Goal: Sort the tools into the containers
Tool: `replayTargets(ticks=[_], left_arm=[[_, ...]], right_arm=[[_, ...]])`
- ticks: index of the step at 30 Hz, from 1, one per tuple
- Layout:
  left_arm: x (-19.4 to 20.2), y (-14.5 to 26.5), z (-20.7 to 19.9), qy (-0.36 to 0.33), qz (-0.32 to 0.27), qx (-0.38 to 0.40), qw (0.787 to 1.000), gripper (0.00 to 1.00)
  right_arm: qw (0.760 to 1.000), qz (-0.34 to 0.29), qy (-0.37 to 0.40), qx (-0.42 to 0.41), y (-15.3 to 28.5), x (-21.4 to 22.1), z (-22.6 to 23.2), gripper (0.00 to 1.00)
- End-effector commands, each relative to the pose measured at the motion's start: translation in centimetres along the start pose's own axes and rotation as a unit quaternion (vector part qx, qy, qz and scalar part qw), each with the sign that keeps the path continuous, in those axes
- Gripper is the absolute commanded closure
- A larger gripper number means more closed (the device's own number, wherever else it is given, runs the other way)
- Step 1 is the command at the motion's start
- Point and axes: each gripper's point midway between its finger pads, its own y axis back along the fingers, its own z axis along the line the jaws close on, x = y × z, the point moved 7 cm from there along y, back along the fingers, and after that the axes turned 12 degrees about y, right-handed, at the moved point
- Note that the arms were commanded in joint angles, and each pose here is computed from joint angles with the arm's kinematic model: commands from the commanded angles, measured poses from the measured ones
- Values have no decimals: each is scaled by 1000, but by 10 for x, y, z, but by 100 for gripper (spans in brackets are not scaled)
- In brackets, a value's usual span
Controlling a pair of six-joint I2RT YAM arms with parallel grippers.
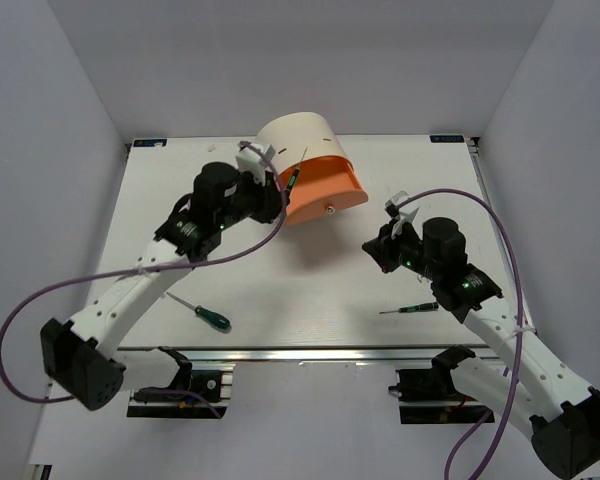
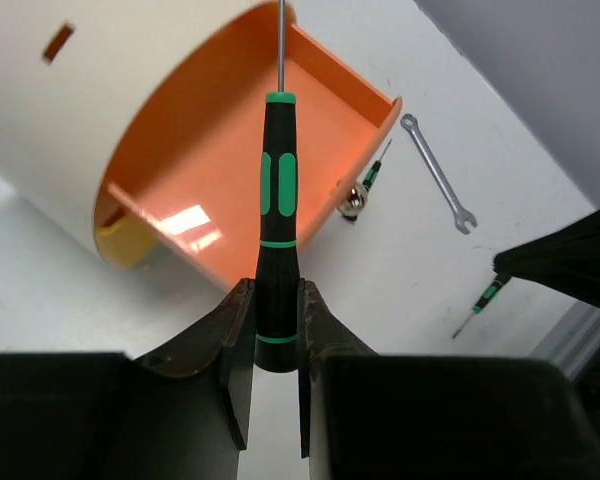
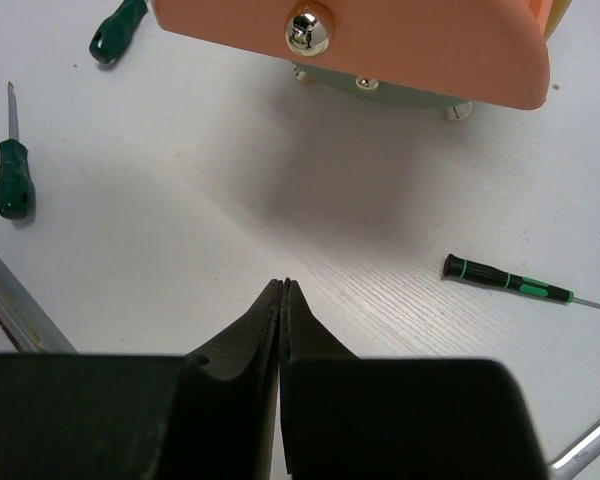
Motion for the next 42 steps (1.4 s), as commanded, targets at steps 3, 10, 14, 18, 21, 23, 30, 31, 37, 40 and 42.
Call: replayTargets(ticks=[3, 10, 14, 18, 21, 23, 30, 31, 37, 40, 42], left_arm=[[-12, -49, -1, -94, 26, 40, 994, 100], [-18, -74, 1, -105, 31, 41, 993, 91], [-13, -81, 7, -103, 42, 27, 993, 72], [-15, -82, 7, -104, 35, 22, 994, 54], [-22, -79, 4, -103, 24, 24, 994, 50], [-27, -78, 1, -102, 17, 26, 994, 48], [-64, -46, -13, -62, -50, -2, 997, 74], [-68, -29, -15, -52, -66, -13, 996, 87], [-41, 38, 5, 54, -130, -94, 986, 56], [3, 59, 20, 118, -116, -117, 979, 33], [34, 69, 28, 163, -104, -120, 974, 30]], right_arm=[[1000, -17, 22, 9, 5, -4, -2, 97], [999, -23, 24, 20, 11, -2, -3, 96], [999, -21, 23, 20, 11, 1, -2, 93], [999, -16, 22, 24, 12, 3, -3, 82], [999, -9, 38, 29, 12, 5, -5, 71], [999, -7, 39, 30, 12, 5, -5, 66], [997, 20, 75, 30, 14, 12, -26, 90], [996, 26, 71, 39, 16, 14, -34, 100], [994, 112, -3, -12, 12, 43, -89, 71], [982, 174, -10, -77, -2, 52, -100, 28], [977, 172, 52, -114, -9, 53, -107, 23]])
